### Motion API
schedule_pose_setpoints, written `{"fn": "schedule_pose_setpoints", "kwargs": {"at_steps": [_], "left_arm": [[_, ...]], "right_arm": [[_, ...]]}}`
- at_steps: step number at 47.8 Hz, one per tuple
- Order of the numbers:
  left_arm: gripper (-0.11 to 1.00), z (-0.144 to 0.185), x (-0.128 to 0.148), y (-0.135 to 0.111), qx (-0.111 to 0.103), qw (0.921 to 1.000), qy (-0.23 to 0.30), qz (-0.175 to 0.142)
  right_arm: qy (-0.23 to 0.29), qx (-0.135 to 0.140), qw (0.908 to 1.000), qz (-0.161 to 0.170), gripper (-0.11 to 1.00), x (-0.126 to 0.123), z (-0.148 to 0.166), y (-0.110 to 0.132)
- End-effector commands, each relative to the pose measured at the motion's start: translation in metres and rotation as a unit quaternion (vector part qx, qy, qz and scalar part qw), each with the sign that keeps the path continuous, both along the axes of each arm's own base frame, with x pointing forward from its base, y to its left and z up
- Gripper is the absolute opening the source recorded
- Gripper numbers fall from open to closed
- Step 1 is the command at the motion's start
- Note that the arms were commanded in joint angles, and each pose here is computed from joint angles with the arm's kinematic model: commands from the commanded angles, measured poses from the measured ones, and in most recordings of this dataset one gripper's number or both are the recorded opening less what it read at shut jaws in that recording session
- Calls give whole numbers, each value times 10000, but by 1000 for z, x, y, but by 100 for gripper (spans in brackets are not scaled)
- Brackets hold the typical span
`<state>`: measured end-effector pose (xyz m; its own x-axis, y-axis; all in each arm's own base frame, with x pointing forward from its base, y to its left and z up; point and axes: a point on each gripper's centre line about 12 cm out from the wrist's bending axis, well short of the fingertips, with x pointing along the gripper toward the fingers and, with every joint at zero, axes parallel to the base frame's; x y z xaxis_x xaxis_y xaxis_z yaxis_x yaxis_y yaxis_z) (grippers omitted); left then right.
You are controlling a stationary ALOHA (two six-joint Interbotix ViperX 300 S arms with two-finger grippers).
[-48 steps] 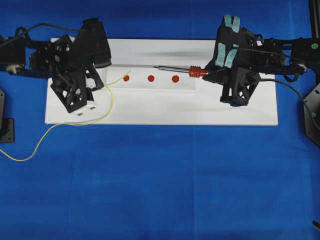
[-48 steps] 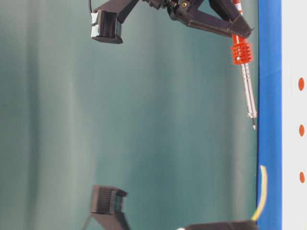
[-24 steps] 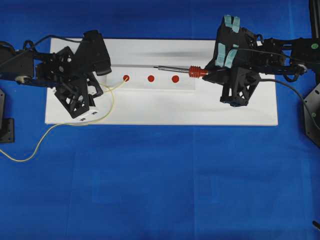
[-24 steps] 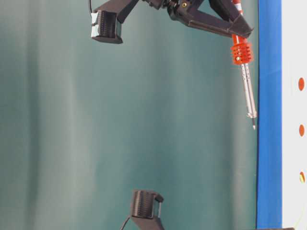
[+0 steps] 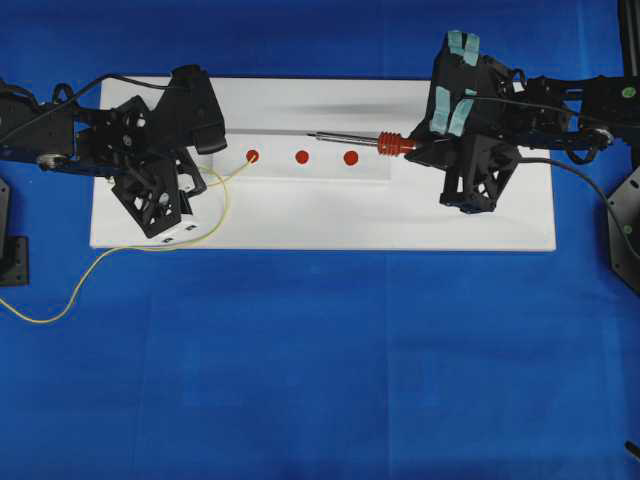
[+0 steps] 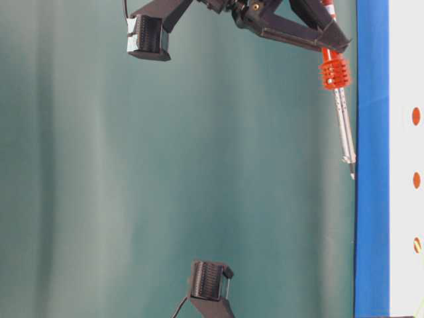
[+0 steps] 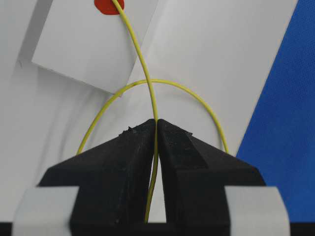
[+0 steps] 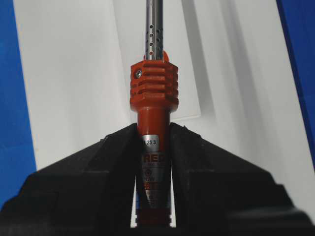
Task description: Touch the tip of the soldering iron to the tip of the solder at the mark.
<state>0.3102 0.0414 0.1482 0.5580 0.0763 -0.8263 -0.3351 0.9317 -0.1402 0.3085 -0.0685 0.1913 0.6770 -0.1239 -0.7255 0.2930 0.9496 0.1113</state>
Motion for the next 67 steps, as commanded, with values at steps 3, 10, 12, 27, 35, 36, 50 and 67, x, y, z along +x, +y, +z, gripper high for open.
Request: {"fn": "schedule_pose_setpoints", "kwargs": {"at_steps": [3, 10, 12, 27, 35, 36, 50, 67], "left_arm": [[3, 5, 2, 0, 9, 9999, -99, 6], [3, 5, 2, 0, 3, 9999, -100, 11], [3, 5, 2, 0, 3, 9999, -100, 11], [3, 5, 2, 0, 7, 9999, -100, 5], [3, 6, 2, 0, 4, 9999, -108, 11], [3, 5, 2, 0, 3, 9999, -100, 11], [3, 5, 2, 0, 7, 9999, -100, 5], [3, 6, 2, 0, 8, 9999, -107, 5]], "right_arm": [[-199, -56, 9998, -15, 6, 12, 13, -4], [-162, -50, 9999, -4, 6, 28, 13, -8], [-125, -44, 9999, 5, 6, 32, 12, -9], [238, -18, 9996, 176, 6, 64, -8, -7], [357, 13, 9992, 176, 6, 72, -20, -8], [387, 20, 9991, 176, 6, 73, -23, -9], [404, 14, 9990, 206, 6, 75, -28, -7], [398, 3, 9988, 287, 6, 76, -28, -1]]}}
